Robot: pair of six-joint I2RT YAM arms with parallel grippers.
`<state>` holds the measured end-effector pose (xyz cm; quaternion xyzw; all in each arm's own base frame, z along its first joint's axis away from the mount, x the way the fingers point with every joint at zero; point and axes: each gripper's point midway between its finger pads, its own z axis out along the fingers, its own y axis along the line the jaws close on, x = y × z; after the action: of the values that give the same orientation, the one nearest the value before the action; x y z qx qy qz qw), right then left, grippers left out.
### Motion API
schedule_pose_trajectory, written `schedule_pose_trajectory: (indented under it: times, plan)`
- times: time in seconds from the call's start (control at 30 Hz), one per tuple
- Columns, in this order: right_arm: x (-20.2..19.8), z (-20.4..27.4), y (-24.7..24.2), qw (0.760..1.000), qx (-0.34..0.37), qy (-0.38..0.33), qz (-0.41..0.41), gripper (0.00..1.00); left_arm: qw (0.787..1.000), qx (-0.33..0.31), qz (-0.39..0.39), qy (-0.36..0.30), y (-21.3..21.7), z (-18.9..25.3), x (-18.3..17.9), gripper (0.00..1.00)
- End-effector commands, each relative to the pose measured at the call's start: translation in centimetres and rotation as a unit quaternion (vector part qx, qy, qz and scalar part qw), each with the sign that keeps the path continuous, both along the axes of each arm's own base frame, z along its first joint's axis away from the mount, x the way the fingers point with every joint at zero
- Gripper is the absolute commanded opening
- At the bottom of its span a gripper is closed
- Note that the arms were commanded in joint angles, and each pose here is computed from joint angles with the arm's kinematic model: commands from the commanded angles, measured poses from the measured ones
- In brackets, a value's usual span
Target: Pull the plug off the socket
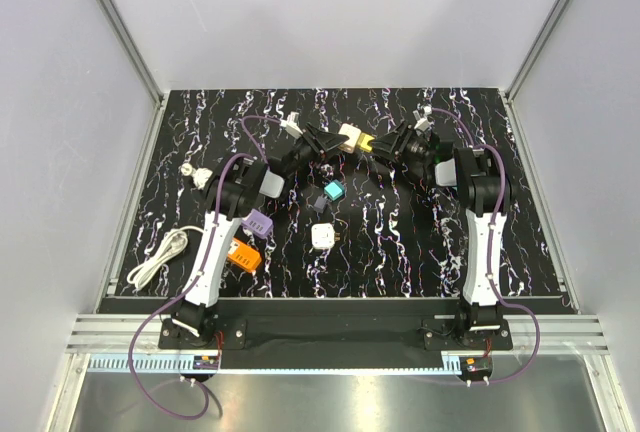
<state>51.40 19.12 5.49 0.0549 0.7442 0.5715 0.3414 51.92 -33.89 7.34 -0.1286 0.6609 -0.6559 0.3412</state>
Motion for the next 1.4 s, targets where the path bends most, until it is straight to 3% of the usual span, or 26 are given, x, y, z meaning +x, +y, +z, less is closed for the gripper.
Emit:
schedule_pose_trajectory:
  times: [0.0,0.5,0.73,0.97,1.2,1.37]
  plan:
    - [0.3,1.0,1.1,0.999,0.014,-0.028,0.022,0.67,0.998,-0.021,-0.011,-0.057,-0.4,2.2,-0.7,0.0]
    - [0.1,2.5,2.4,0.996,0.054,-0.049,0.042,0.64,0.998,-0.007,-0.014,-0.056,-1.1,2.0,-0.7,0.0]
    - [0.0,2.4,2.6,0.996,0.055,-0.047,0.042,0.41,0.998,-0.006,-0.011,-0.055,-1.1,2.0,-0.7,0.0]
    - [0.1,1.9,2.4,0.997,0.053,-0.036,0.035,0.25,0.998,-0.004,0.019,-0.057,-0.1,2.1,-0.7,0.0]
    - [0.3,1.5,1.5,0.998,0.055,-0.027,0.025,0.0,0.997,-0.006,0.05,-0.054,0.9,2.1,-0.7,0.0]
    - [0.4,1.3,0.5,0.998,0.056,-0.022,0.014,0.0,0.997,-0.01,0.067,-0.047,1.8,1.8,-0.6,0.0]
